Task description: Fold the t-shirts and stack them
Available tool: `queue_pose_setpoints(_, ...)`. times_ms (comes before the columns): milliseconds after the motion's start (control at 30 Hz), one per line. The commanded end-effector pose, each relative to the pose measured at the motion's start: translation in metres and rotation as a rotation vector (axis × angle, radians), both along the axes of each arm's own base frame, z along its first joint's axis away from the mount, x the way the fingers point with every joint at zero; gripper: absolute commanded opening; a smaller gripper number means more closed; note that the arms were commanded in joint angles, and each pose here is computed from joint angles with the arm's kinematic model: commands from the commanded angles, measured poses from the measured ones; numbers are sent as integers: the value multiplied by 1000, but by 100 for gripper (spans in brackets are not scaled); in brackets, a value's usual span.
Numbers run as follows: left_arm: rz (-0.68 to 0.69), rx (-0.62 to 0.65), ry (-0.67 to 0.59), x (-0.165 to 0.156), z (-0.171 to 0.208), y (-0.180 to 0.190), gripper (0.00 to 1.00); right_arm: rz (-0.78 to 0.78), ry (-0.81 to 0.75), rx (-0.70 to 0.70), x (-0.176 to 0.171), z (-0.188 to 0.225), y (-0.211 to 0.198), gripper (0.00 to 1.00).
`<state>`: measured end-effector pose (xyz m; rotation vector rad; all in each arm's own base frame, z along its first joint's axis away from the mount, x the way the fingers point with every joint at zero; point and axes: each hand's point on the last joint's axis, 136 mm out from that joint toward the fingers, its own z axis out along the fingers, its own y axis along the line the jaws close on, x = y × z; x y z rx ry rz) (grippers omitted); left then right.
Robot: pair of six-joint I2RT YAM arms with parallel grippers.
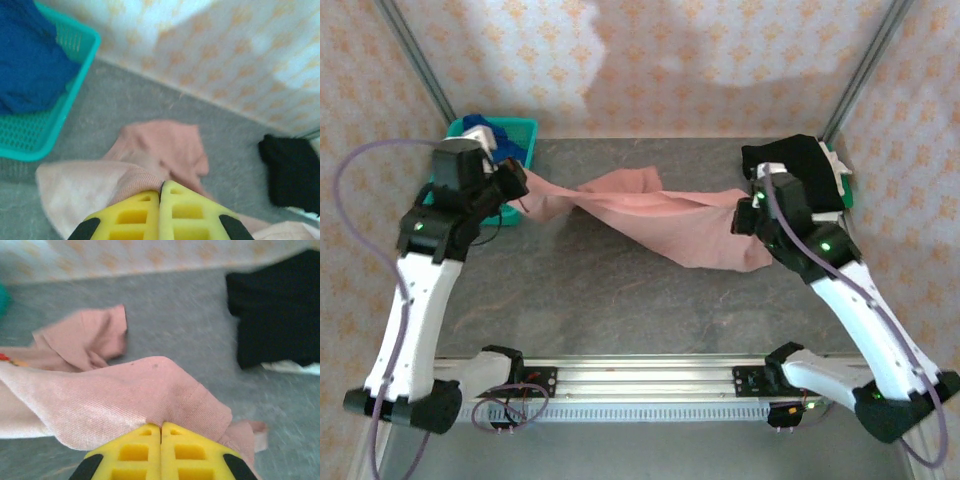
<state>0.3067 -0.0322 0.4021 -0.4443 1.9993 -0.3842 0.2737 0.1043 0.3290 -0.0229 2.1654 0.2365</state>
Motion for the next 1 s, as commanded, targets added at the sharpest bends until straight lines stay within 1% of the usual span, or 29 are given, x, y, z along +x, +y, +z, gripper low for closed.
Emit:
queue_pose_setpoints(0,67,45,-67,-23,32,18,0,103,-93,28,-6,32,12,0)
queue_pose_setpoints(33,78,52,-75,-21,35,20,0,102,-120,34,-2,39,14,0)
queue_pose_setpoints(100,90,74,-68,-5,34,21,0,63,-142,5,19,42,15,0)
queue_pose_setpoints(167,83,95,-37,26,29,18,0,-18,-123,-86,52,38,12,0)
queue_pose_setpoints(233,41,108,-17,61,30,9,0,-118,-101,-184,91,35,4,0)
queue_pose_setpoints(300,33,125,-21,95,37,5,0,-183,-90,-235,128,41,-1,0)
queue_pose_setpoints(367,22,142,-43,130,51,3,0,-229,-109,-238,161,58,-3,0)
queue_pose_setpoints(433,15,143,-67,153,66,3,0,-233,-139,-210,185,78,1,0)
queue_pose_setpoints(533,2,138,-105,173,84,1,0,-239,-188,-177,204,111,3,0)
queue_pose_setpoints(633,-22,97,-192,162,115,-5,0,-246,-237,-182,204,141,0,0)
queue_pose_setpoints(733,-41,82,-295,136,150,-7,0,-256,-294,-185,194,165,-8,0)
queue_pose_setpoints(767,-47,88,-327,125,159,-7,0,-250,-293,-191,190,167,-9,0)
queue_pose_setpoints(800,-46,94,-329,118,159,-6,0,-245,-287,-197,185,166,-10,0)
queue_pose_setpoints(900,-46,109,-320,94,148,-4,0,-212,-199,-228,175,133,-10,0)
queue_pose_setpoints(933,-61,116,-294,86,135,-6,0,-192,-166,-230,171,115,-9,0)
queue_pose_setpoints(967,-69,122,-257,79,117,-9,0,-172,-123,-238,167,89,-7,0)
